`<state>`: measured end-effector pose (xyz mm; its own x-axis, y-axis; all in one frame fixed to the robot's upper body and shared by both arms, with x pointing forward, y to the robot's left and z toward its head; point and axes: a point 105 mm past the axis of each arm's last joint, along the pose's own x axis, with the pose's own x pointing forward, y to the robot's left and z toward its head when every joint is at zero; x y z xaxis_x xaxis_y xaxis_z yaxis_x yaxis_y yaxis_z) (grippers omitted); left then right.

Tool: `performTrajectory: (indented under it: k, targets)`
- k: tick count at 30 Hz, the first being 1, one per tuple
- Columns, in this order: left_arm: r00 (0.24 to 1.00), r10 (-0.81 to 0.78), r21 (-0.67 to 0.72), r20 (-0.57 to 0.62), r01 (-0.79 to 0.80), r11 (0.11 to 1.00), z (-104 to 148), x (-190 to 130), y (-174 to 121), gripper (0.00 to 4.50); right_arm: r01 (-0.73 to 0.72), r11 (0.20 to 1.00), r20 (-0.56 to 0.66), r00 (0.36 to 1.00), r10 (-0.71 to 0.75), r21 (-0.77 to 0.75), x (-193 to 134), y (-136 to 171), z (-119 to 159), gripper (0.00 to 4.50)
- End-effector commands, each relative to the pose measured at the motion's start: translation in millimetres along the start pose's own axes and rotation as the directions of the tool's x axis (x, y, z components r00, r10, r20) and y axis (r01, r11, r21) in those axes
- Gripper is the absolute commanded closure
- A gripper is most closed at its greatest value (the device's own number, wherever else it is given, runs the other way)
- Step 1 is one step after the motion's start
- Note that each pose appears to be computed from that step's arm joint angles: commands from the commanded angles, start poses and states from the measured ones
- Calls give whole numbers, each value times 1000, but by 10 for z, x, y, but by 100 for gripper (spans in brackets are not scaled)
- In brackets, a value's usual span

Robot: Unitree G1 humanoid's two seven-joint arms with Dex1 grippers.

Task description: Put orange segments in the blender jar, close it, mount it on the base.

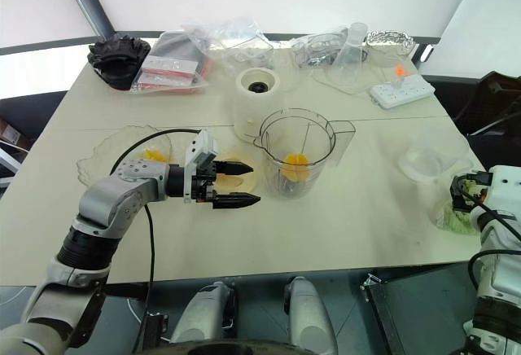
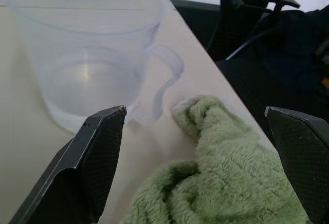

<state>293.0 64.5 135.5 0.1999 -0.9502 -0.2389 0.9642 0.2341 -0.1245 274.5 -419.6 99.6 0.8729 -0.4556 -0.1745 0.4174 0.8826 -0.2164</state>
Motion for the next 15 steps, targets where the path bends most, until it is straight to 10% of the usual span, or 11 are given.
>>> performTrajectory:
  k: [1, 15]
  targets:
    - [1000, 12, 52, 27, -13, 999, 97, -37, -3, 4, 49, 999, 44, 998, -48, -17, 56, -136, 156, 0]
    - [998, 70, 89, 0, -70, 994, 84, -146, 87, 4, 47, 998, 19, 999, -48, 32, 228, -95, 87, 0]
